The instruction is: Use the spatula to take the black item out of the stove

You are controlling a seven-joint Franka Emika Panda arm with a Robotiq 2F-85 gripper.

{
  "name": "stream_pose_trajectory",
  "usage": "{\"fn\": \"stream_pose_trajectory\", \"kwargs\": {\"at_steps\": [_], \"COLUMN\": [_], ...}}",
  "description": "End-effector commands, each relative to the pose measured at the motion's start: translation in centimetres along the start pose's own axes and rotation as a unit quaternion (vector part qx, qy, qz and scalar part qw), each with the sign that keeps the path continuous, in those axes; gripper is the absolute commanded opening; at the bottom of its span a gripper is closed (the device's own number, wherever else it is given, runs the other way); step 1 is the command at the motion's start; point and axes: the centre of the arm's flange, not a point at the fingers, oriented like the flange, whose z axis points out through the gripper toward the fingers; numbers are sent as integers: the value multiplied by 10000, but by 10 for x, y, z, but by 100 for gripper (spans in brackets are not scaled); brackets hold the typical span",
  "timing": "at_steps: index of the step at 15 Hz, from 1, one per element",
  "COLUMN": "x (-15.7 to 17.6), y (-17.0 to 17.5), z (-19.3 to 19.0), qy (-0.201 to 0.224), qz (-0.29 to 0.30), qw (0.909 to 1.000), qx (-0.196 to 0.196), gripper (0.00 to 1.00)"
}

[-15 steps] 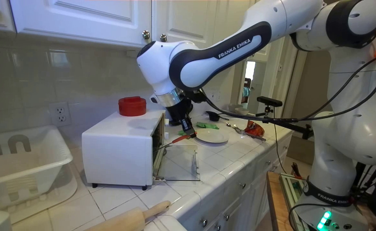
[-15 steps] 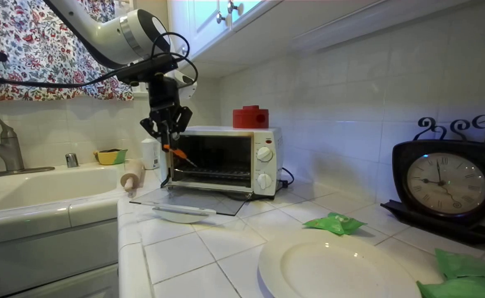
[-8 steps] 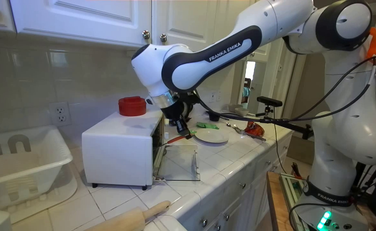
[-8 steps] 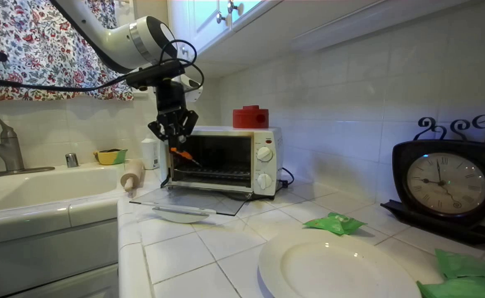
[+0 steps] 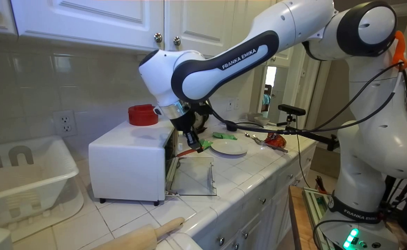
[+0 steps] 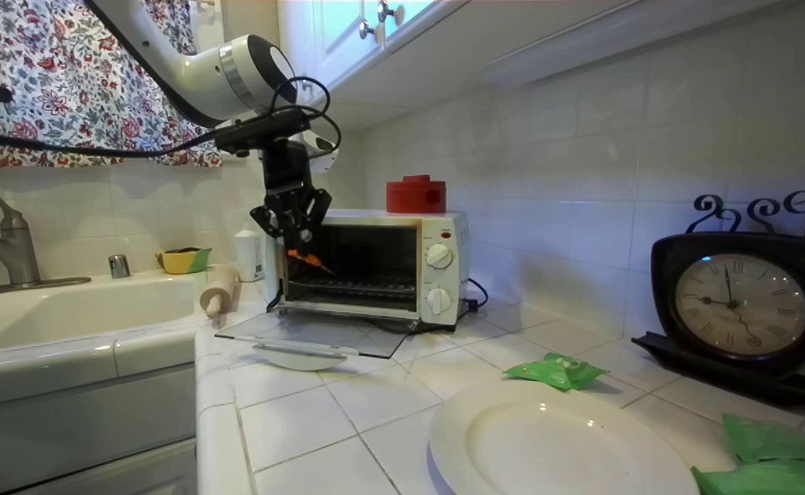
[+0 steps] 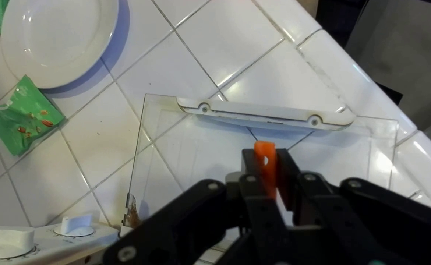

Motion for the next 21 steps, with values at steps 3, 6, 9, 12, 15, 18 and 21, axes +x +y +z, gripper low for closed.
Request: {"fn": "stream_pose_trajectory", "kwargs": {"at_steps": [3, 6, 9, 12, 15, 18, 21], "x": [16, 20, 24, 34, 46, 54, 58], "y": [-6, -8, -12, -14, -17, -17, -9], "z": [0, -1, -5, -13, -21, -21, -13], "qy": [103, 142, 159, 109, 157, 188, 204], "qz": [-58, -70, -79, -102, -140, -170, -74], "qw": [9999, 9999, 9998, 9998, 9996, 9994, 9995], "qx": [21, 6, -50, -115, -181, -237, -219], "gripper": [4, 4, 4, 4, 4, 4, 4]}}
